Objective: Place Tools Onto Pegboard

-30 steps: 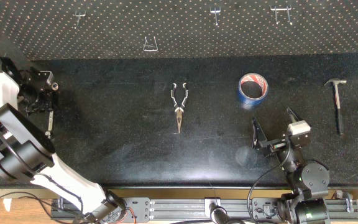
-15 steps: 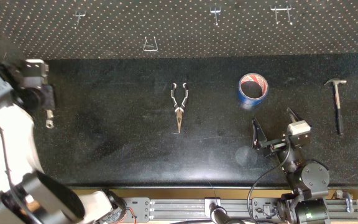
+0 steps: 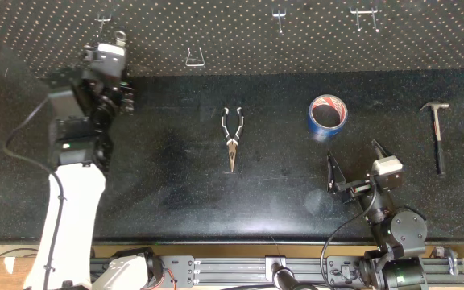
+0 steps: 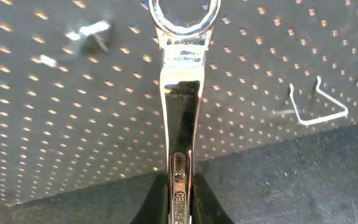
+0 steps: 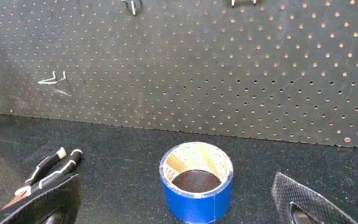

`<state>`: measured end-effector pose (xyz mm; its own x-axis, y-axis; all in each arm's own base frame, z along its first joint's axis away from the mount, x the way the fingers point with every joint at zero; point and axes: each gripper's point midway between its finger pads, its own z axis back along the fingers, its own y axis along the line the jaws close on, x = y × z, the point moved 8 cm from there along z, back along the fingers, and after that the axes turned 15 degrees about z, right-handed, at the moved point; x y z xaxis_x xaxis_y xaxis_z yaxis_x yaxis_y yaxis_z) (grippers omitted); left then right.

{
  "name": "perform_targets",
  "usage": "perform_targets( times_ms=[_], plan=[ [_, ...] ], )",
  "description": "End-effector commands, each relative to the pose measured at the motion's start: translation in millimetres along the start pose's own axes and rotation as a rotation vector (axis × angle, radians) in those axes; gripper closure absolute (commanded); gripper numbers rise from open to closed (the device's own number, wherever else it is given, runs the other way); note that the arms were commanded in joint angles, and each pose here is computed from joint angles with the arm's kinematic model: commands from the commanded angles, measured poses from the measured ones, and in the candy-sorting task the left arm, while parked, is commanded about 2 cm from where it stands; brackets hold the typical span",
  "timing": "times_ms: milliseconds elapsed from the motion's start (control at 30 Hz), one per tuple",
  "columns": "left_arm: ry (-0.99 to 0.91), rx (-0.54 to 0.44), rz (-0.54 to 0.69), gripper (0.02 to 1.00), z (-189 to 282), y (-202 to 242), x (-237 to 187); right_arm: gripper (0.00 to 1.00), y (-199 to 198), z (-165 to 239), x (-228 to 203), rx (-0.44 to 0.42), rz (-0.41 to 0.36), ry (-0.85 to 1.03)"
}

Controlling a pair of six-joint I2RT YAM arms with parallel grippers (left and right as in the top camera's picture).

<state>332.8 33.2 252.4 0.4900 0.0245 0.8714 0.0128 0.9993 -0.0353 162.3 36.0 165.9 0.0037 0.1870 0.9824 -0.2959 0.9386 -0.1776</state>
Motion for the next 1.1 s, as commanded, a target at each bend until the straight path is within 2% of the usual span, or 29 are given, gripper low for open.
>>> perform_targets(
  times_ms=[33,67,133,233,400,867,1100],
  plan=[
    [-0.030,0.044,0.118,0.991,2,-2,3,0.001,1,0,-1,-0.001,-0.007,-0.003],
    [-0.044,0.042,0.191,0.989,2,-2,6,0.003,0,0,-1,-0.001,-0.007,-0.003],
    [-0.072,0.038,0.250,0.991,4,-2,9,0.001,0,0,-1,-0.001,-0.007,-0.003],
    [-0.135,0.050,0.248,0.989,11,-2,11,0.003,1,0,-1,-0.001,-0.007,-0.003],
    [-0.157,0.174,0.254,0.993,15,9,-9,0.003,1,0,-1,-0.001,-0.007,-0.003],
    [-0.170,0.177,0.255,0.989,5,11,-7,0.003,1,0,-1,-0.001,-0.007,-0.003],
    [-0.171,0.215,0.273,0.989,2,26,-2,0.003,1,0,-1,-0.001,-0.007,-0.003]
  ],
)
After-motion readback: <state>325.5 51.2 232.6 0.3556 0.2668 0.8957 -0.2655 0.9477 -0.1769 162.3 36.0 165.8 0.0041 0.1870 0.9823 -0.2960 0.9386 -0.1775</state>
